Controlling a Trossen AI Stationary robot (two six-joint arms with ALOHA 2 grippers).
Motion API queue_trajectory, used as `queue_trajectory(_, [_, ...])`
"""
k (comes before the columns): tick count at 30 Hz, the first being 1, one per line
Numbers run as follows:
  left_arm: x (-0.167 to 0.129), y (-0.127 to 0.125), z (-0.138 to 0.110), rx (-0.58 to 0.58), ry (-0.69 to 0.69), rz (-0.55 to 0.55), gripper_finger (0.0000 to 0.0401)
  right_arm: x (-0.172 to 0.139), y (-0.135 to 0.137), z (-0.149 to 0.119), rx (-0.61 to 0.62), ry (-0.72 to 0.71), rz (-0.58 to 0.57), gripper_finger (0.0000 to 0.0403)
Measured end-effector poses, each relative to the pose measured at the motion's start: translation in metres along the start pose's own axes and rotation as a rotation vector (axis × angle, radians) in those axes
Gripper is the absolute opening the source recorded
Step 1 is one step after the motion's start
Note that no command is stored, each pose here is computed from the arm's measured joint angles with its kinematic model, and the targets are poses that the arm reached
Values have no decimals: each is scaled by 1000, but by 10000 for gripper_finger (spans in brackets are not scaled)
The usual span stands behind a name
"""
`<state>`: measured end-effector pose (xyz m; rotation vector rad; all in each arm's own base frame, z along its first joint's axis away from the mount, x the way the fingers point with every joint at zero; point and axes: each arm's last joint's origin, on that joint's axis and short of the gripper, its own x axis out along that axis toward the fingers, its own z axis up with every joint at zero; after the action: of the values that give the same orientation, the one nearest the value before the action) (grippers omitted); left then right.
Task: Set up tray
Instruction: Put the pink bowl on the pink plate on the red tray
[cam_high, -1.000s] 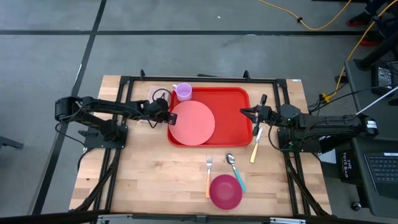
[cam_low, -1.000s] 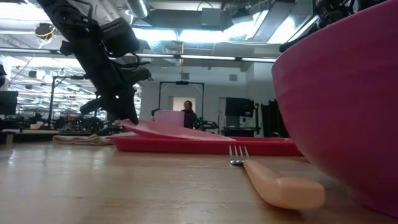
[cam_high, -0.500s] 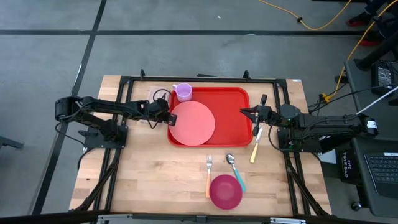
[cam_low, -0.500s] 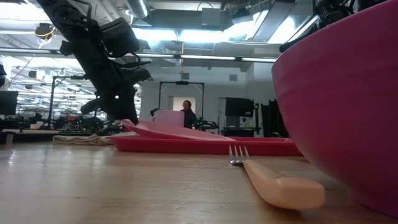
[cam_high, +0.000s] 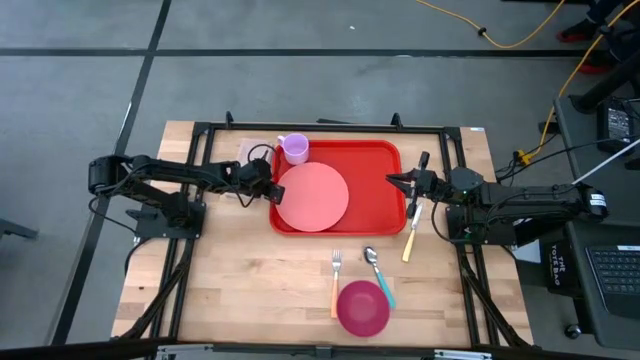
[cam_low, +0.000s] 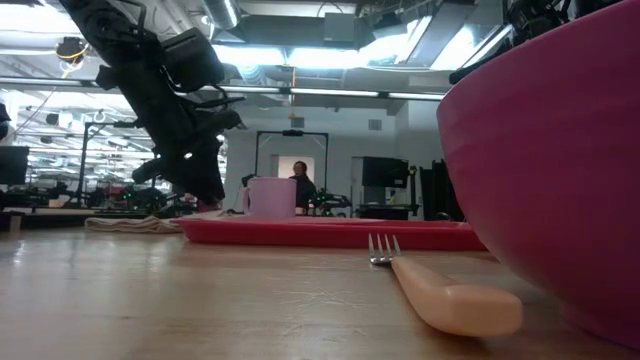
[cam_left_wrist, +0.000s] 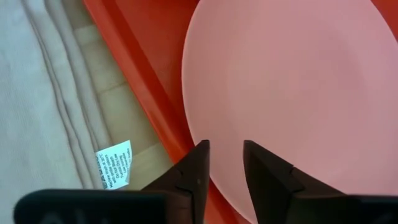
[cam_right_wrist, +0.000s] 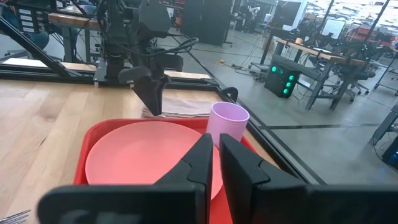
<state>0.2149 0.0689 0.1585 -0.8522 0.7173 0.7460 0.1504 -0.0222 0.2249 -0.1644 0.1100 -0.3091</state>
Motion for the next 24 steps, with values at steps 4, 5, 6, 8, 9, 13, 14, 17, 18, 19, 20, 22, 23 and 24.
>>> queue_trajectory(4, [-2,-3,2,33,3,-18,98,0,0,0,0,0,0,36])
queue_trajectory(5, [-3,-5,4,46,1,-32,99,0,0,0,0,0,0,36])
queue_trajectory(6, [-5,-7,6,58,-4,-47,100,0,0,0,0,0,0,36])
queue_trajectory(8, [-10,-12,11,88,-24,-72,100,0,0,0,0,0,0,36])
queue_trajectory(9, [-13,-14,13,106,-37,-84,100,0,0,0,0,0,0,36])
queue_trajectory(13, [-28,-22,22,214,-102,-129,100,0,0,0,0,0,0,36])
queue_trajectory(14, [-31,-23,24,241,-117,-136,100,0,0,0,0,0,0,36])
queue_trajectory(17, [-41,-24,27,311,-157,-157,99,0,0,0,0,0,0,36])
queue_trajectory(18, [-44,-24,27,338,-167,-160,98,0,0,0,0,0,0,36])
queue_trajectory(19, [-46,-23,27,367,-174,-159,96,0,0,0,0,1,0,36])
queue_trajectory(20, [-49,-23,27,396,-184,-155,94,0,0,0,0,1,0,36])
queue_trajectory(22, [-54,-22,28,451,-209,-133,88,0,0,0,0,0,0,36])
queue_trajectory(23, [-56,-21,27,480,-219,-112,84,0,0,0,0,1,0,36])
queue_trajectory(24, [-57,-20,26,511,-228,-89,79,0,0,0,0,0,0,36])
